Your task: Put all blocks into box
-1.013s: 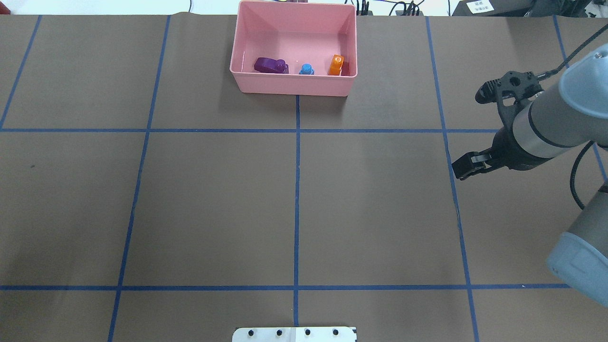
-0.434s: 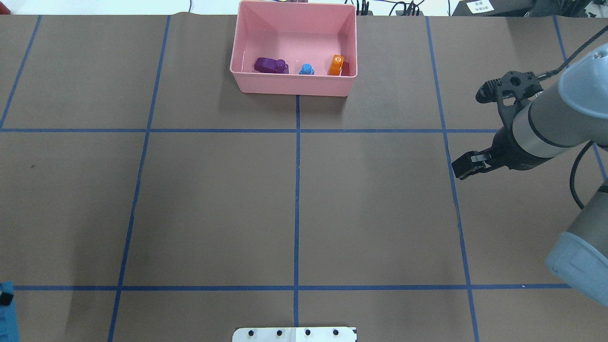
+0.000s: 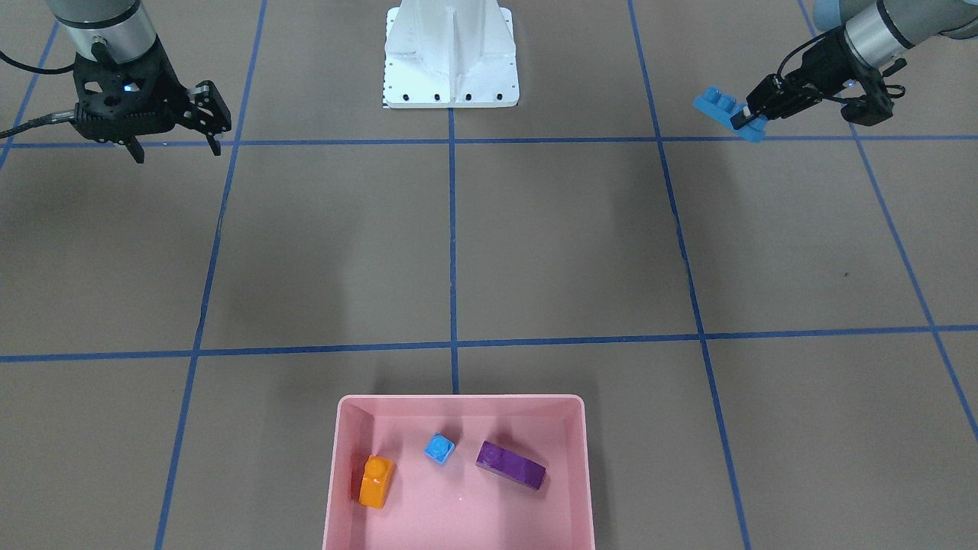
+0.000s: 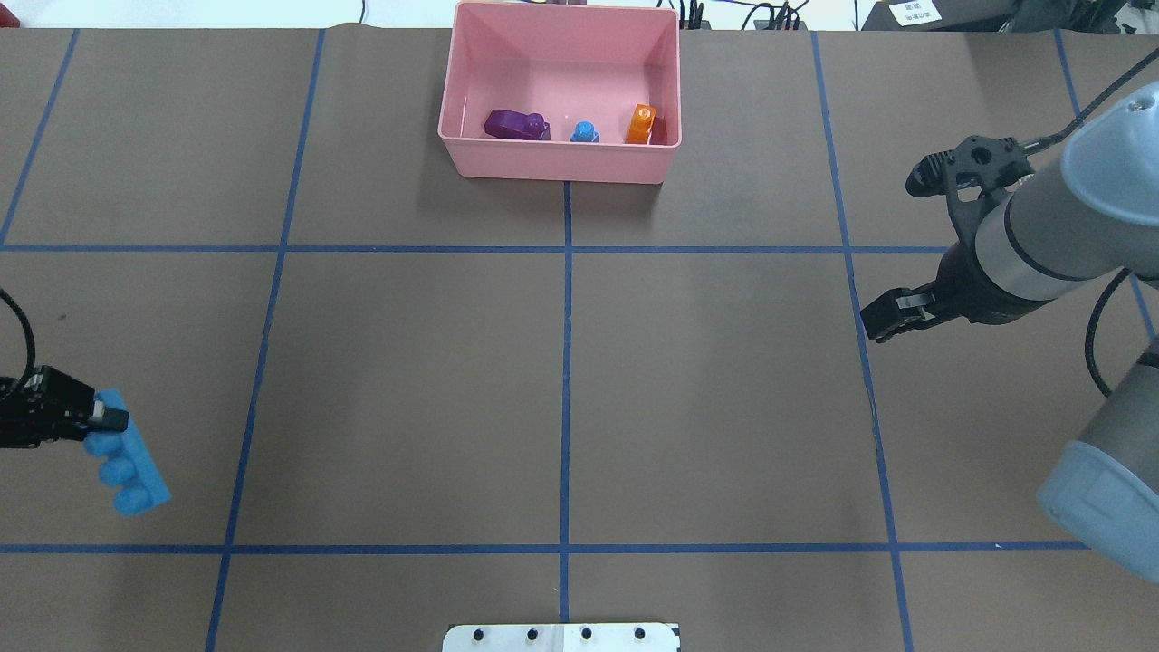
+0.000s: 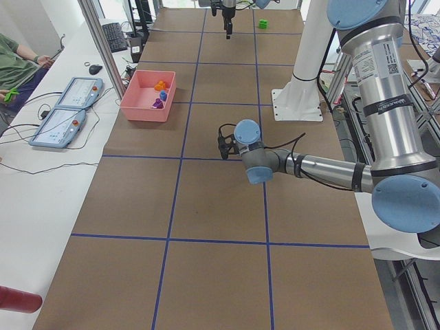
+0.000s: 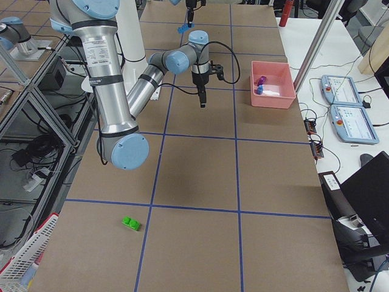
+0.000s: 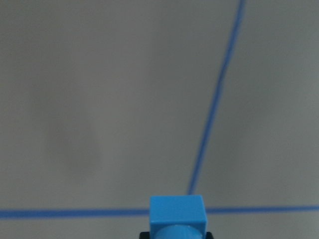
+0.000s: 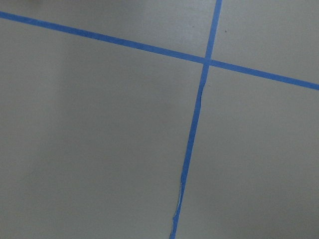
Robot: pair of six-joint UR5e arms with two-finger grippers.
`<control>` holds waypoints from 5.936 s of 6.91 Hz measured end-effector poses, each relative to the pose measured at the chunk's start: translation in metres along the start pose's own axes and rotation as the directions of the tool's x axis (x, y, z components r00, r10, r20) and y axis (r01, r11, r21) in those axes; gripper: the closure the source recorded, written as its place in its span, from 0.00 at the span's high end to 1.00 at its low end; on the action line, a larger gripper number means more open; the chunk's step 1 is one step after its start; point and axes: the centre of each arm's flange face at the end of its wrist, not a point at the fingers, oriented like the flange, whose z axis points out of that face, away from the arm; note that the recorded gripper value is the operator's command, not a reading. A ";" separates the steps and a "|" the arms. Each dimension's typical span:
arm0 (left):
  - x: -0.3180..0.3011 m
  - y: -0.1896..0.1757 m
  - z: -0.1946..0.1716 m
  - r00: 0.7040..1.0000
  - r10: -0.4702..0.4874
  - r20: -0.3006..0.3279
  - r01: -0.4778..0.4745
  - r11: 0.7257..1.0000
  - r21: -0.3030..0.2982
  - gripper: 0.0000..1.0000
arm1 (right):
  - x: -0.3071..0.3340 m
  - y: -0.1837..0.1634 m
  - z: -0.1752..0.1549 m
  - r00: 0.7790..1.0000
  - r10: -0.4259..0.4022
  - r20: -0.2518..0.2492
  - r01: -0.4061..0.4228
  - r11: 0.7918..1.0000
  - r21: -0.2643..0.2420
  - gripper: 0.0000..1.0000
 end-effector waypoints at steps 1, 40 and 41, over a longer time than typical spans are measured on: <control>0.047 -0.022 -0.002 0.998 -0.044 -0.047 0.045 0.998 0.041 0.00 | 0.001 -0.001 0.000 1.000 0.001 -0.001 -0.001 1.000 0.001 1.00; 0.049 -0.087 0.034 0.621 0.488 0.614 -0.469 0.858 -0.209 1.00 | 0.486 0.332 0.215 0.948 0.289 0.133 -0.286 0.957 -0.045 0.98; 0.050 -0.087 0.033 0.621 0.489 0.613 -0.471 0.858 -0.207 1.00 | 0.479 0.331 0.219 0.956 0.257 0.143 -0.249 0.966 -0.073 0.95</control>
